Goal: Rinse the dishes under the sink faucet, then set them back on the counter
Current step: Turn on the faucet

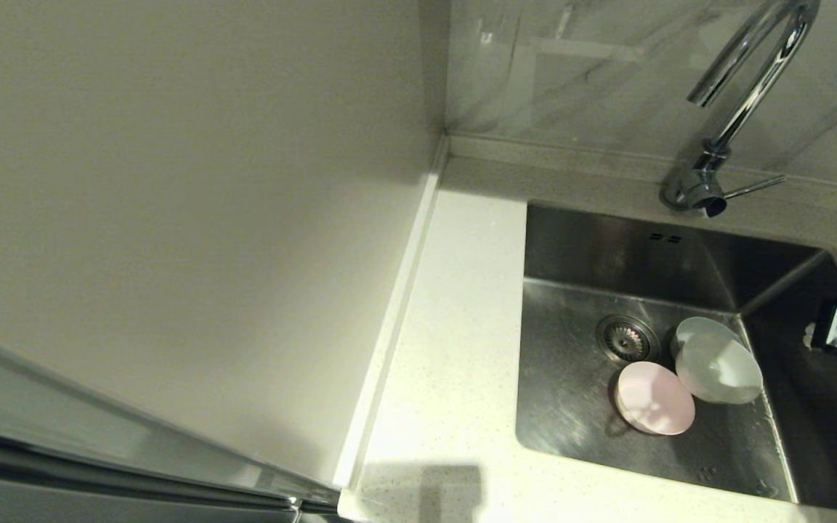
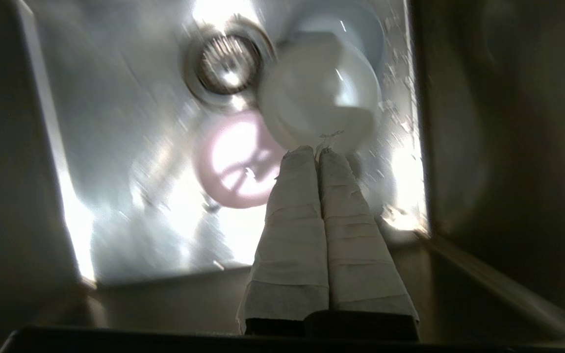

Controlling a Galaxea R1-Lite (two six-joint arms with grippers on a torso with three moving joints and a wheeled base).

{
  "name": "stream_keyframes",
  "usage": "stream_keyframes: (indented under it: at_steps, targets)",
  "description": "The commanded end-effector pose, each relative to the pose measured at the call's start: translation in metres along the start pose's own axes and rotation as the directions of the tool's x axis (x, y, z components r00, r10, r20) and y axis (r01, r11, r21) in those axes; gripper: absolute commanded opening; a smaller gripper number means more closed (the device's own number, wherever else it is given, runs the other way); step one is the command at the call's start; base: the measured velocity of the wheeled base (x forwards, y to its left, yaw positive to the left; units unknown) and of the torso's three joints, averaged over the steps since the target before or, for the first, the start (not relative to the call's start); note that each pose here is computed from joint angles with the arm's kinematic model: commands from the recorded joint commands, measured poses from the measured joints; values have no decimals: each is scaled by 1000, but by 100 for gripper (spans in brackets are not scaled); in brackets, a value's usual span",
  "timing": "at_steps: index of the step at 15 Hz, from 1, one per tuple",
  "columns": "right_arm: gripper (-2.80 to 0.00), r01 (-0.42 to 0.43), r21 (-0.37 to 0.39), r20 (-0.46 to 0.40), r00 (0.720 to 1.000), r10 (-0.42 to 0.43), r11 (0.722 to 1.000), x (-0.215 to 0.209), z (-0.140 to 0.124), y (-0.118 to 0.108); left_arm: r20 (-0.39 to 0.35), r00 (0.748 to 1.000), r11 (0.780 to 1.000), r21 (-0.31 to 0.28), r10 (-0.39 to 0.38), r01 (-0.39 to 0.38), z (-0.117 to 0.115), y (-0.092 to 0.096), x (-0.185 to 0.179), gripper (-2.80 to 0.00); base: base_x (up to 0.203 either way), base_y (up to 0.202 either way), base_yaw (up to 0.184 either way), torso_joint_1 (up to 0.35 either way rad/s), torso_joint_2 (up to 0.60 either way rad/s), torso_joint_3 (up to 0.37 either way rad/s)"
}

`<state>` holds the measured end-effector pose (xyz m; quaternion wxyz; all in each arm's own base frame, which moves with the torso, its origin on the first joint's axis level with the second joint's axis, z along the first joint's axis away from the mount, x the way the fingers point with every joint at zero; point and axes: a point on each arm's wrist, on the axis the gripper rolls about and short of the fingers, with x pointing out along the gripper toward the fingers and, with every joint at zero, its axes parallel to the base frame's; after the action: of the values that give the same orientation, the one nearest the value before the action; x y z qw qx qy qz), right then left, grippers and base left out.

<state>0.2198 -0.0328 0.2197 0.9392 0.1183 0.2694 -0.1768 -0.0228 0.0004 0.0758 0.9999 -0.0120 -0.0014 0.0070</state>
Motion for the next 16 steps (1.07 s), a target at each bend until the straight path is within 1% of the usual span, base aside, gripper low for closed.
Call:
stream_keyframes:
  at_steps: [1, 5, 7, 8, 10, 12, 13, 15, 16]
  targets:
    - [-280, -23, 44, 35, 999, 22, 999, 4, 24, 10, 3, 1000, 1000, 0, 0, 0, 0, 0, 0, -280, 0, 0, 0, 0, 0, 0]
    - [-280, -76, 64, 110, 992, 68, 995, -3, 70, 30, 3, 1000, 1000, -1, 1, -1, 0, 0, 0, -280, 0, 0, 0, 0, 0, 0]
    - [-280, -86, 84, 144, 987, 74, 993, 0, 94, 39, 3, 1000, 1000, -1, 0, 0, 0, 0, 0, -280, 0, 0, 0, 0, 0, 0]
    - [-280, -79, 94, 167, 984, 63, 992, 5, 106, 43, 4, 1000, 1000, -1, 1, -1, 0, 0, 0, -280, 0, 0, 0, 0, 0, 0]
    - [-280, -37, 111, 208, 978, 13, 993, 16, 123, 52, 3, 1000, 1000, 0, 0, 0, 0, 0, 0, -280, 0, 0, 0, 0, 0, 0]
    - [-280, -27, 115, 247, 969, -3, 993, 23, 136, 62, 4, 1000, 1000, -1, 1, -1, 0, 0, 0, -280, 0, 0, 0, 0, 0, 0]
    - [-280, -6, 117, 264, 964, -26, 993, 29, 141, 66, 5, 1000, 1000, 0, 0, 0, 0, 0, 0, -280, 0, 0, 0, 0, 0, 0]
    - [-280, 76, 100, 291, 951, -102, 992, 49, 149, 72, 4, 1000, 1000, -1, 1, -1, 0, 0, 0, -280, 0, 0, 0, 0, 0, 0]
    - [-280, 100, 91, 304, 945, -124, 991, 54, 152, 74, 3, 1000, 1000, -1, 0, 0, 0, 0, 0, -280, 0, 0, 0, 0, 0, 0]
